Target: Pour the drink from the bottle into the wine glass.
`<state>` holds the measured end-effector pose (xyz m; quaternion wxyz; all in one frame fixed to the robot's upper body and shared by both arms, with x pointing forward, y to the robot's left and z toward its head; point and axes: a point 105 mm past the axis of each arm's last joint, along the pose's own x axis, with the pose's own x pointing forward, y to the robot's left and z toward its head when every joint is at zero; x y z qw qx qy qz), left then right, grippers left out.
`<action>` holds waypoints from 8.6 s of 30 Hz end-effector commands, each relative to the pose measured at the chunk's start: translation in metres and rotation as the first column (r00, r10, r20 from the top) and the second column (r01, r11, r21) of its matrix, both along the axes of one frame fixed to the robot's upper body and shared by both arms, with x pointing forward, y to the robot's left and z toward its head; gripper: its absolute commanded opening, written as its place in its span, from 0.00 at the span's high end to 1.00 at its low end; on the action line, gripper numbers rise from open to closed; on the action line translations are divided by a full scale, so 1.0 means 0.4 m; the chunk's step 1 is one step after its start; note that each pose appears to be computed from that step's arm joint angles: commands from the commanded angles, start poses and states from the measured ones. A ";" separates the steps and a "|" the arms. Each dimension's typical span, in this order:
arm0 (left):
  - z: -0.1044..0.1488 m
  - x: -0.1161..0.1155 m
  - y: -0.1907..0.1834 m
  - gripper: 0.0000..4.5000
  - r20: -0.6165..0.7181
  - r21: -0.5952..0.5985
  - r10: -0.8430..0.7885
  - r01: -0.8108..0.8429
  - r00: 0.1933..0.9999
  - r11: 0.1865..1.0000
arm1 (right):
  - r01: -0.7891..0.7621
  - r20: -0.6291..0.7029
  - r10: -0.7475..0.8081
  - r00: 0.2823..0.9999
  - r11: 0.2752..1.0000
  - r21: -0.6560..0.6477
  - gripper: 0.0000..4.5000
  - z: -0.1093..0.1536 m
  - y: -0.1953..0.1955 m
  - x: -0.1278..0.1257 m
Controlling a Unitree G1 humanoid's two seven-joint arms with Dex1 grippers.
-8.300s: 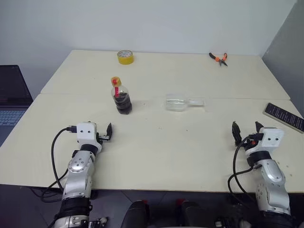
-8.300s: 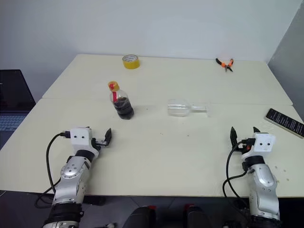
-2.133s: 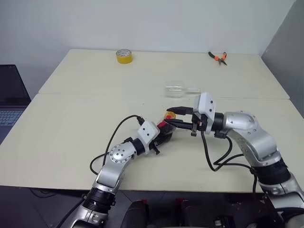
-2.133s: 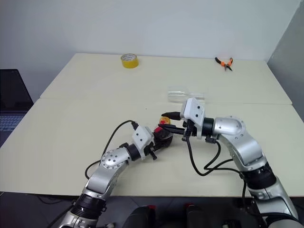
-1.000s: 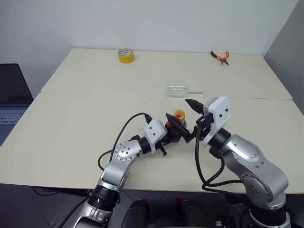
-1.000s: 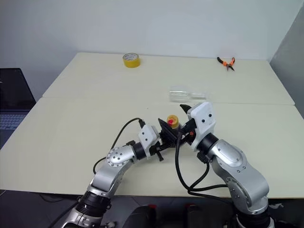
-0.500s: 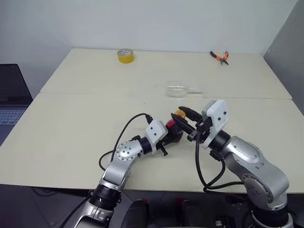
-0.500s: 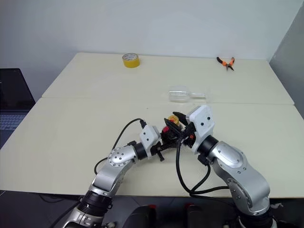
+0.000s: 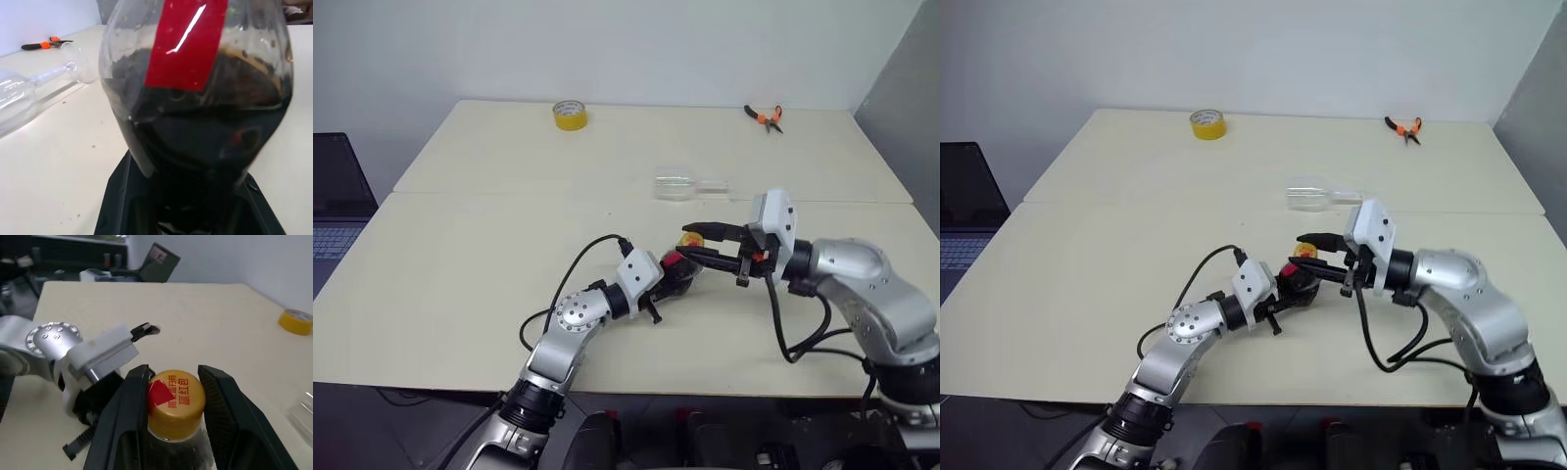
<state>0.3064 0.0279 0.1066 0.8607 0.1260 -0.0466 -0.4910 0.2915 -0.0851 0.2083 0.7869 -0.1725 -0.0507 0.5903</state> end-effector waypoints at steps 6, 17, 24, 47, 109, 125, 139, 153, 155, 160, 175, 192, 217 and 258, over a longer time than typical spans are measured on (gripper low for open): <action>0.059 -0.016 -0.006 0.83 0.081 -0.049 -0.034 0.038 0.996 0.998 | 0.086 -0.040 -0.087 0.995 0.996 -0.036 0.50 -0.001 -0.065 0.053; 0.052 -0.003 -0.008 0.83 0.074 -0.051 -0.032 0.036 0.997 0.998 | 0.198 -0.029 -0.196 0.980 0.967 0.161 0.00 0.062 -0.027 -0.115; 0.047 -0.002 -0.017 0.83 0.066 -0.048 -0.054 0.057 0.996 0.997 | 0.350 -0.004 -0.363 0.932 0.895 0.277 0.00 0.063 0.031 -0.084; 0.041 0.003 -0.017 0.84 0.063 -0.051 -0.056 0.059 0.996 0.997 | 0.496 -0.003 -0.501 0.865 0.856 0.146 0.00 0.004 -0.087 -0.070; 0.043 0.002 -0.017 0.85 0.067 -0.038 -0.060 0.063 0.996 0.997 | 0.476 -0.151 -0.455 0.878 0.864 0.165 0.00 0.012 -0.027 -0.075; 0.045 0.000 -0.020 0.85 0.070 -0.037 -0.062 0.065 0.996 0.997 | 0.500 -0.156 -0.478 0.865 0.847 0.179 0.00 -0.001 -0.021 -0.052; 0.047 0.002 -0.022 0.85 0.074 -0.038 -0.064 0.067 0.995 0.997 | 0.468 -0.208 -0.425 0.881 0.847 0.252 0.73 0.017 -0.011 -0.063; 0.043 0.004 -0.019 0.86 0.077 -0.036 -0.056 0.059 0.995 0.998 | 0.418 -0.326 -0.297 0.897 0.809 0.413 0.75 0.054 0.002 -0.089; 0.041 0.004 -0.018 0.86 0.076 -0.036 -0.053 0.056 0.996 0.998 | 0.424 -0.322 -0.306 0.896 0.803 0.419 0.75 0.058 -0.001 -0.089; 0.042 0.007 -0.009 0.86 0.078 -0.042 -0.032 0.035 0.996 0.998 | 0.531 -0.232 -0.478 0.847 0.772 0.349 0.75 0.051 -0.077 -0.078; 0.074 0.002 0.015 0.86 0.074 -0.091 -0.037 0.043 0.997 0.995 | 0.838 -0.181 -0.831 0.526 0.543 -0.058 0.76 -0.277 -0.333 -0.118; 0.078 0.001 0.019 0.86 0.073 -0.089 -0.037 0.044 0.997 0.995 | 0.810 -0.309 -0.789 0.532 0.580 -0.087 0.00 -0.358 -0.336 -0.127; 0.113 0.177 0.342 0.86 -0.064 -0.352 0.685 -0.659 0.726 0.665 | 0.192 -0.017 -0.191 0.981 0.976 0.098 0.00 -0.010 0.017 -0.100; 0.015 0.064 0.400 0.01 -0.081 -0.264 0.747 -0.737 0.660 0.623 | 0.323 0.102 -0.327 0.940 0.945 0.051 0.00 -0.051 0.023 -0.059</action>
